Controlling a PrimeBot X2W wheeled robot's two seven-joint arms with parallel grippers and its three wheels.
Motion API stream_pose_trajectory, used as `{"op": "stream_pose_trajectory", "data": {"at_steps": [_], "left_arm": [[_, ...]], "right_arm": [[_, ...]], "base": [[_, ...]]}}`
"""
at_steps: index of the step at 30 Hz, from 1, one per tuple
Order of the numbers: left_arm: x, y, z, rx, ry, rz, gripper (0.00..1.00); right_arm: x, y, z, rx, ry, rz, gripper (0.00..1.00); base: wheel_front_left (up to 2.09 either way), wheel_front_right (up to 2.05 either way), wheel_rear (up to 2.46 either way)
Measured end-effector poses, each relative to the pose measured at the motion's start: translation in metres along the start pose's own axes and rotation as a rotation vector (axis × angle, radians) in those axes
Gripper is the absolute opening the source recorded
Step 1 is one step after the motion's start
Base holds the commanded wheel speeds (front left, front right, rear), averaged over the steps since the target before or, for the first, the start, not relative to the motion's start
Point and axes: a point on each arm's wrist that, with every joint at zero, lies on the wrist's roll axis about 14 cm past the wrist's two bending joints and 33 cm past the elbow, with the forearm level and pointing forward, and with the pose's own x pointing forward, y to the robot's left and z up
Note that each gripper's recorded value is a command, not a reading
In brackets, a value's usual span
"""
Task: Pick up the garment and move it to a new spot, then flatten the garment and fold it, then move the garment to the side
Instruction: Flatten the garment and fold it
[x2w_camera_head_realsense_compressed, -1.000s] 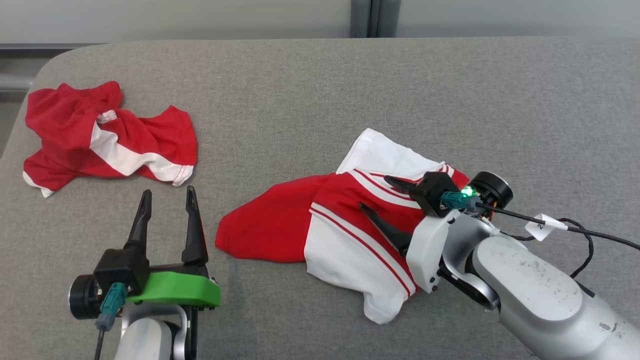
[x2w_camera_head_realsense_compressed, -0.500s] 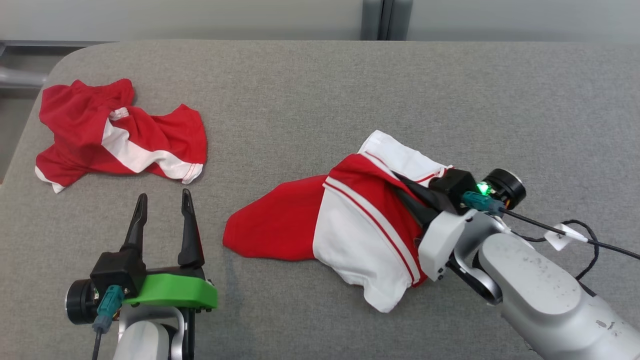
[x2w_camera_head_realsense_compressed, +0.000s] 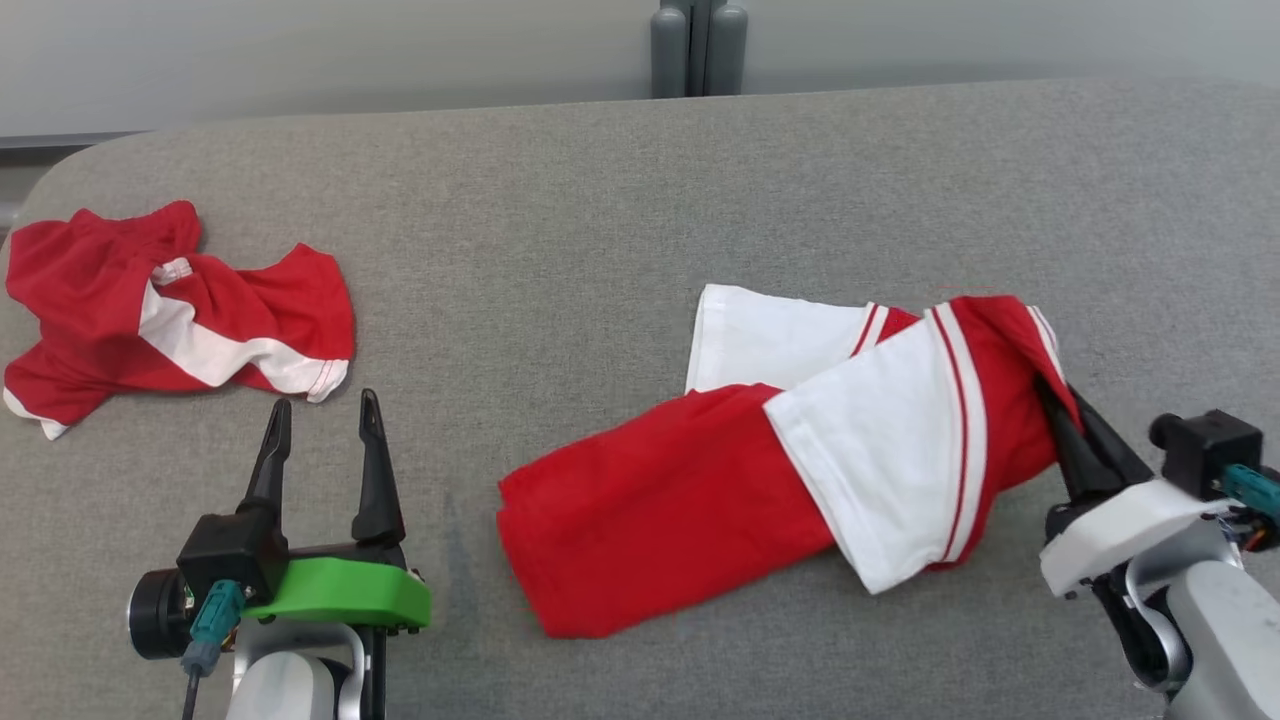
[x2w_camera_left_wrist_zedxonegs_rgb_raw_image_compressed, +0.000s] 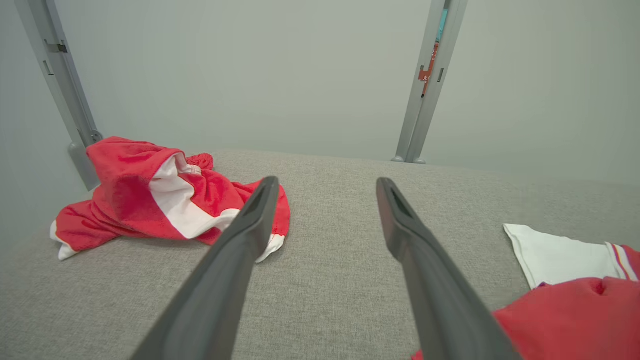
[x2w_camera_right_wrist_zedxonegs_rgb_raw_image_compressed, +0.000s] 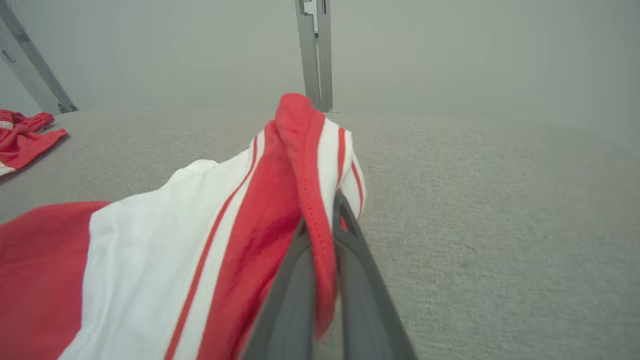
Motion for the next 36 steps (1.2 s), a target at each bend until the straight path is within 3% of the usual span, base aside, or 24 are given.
{"op": "stream_pose_trajectory", "data": {"at_steps": [2,3,4,7,12,19,22,29,36], "left_arm": [[0.001,-0.002,-0.001,-0.001,0.002,-0.007,1.0],[0.002,-0.004,-0.001,-0.002,0.002,-0.01,1.0],[0.002,-0.004,-0.001,-0.002,0.003,-0.012,1.0],[0.003,-0.006,-0.003,0.0,0.006,-0.02,1.0],[0.004,-0.008,-0.003,0.01,0.007,-0.032,1.0],[0.0,-0.004,0.001,0.015,-0.003,-0.025,1.0],[-0.003,-0.001,0.002,0.016,-0.003,-0.017,1.0],[-0.006,-0.003,-0.012,0.031,0.038,-0.036,1.0],[0.007,-0.036,-0.03,0.082,0.094,-0.184,1.0]], "right_arm": [[-0.011,-0.02,-0.008,0.038,0.01,-0.088,0.0],[-0.016,-0.024,-0.015,0.052,0.024,-0.112,0.38],[-0.022,-0.025,-0.024,0.06,0.045,-0.129,1.0],[-0.025,-0.024,-0.024,0.08,0.031,-0.159,1.0],[-0.023,-0.029,0.045,0.077,-0.21,-0.205,1.0],[-0.035,0.014,0.1,0.076,-0.404,-0.132,1.0],[-0.037,0.038,0.1,0.051,-0.4,-0.076,1.0],[-0.035,0.049,0.079,0.071,-0.339,-0.059,1.0],[-0.032,0.043,0.069,0.06,-0.307,-0.071,1.0]], "base": [[0.0,0.0,0.0],[0.0,0.0,0.0],[0.0,0.0,0.0],[0.0,0.0,0.0],[0.0,0.0,0.0],[0.0,0.0,0.0],[0.0,0.0,0.0],[0.0,0.0,0.0],[0.0,0.0,0.0]]}}
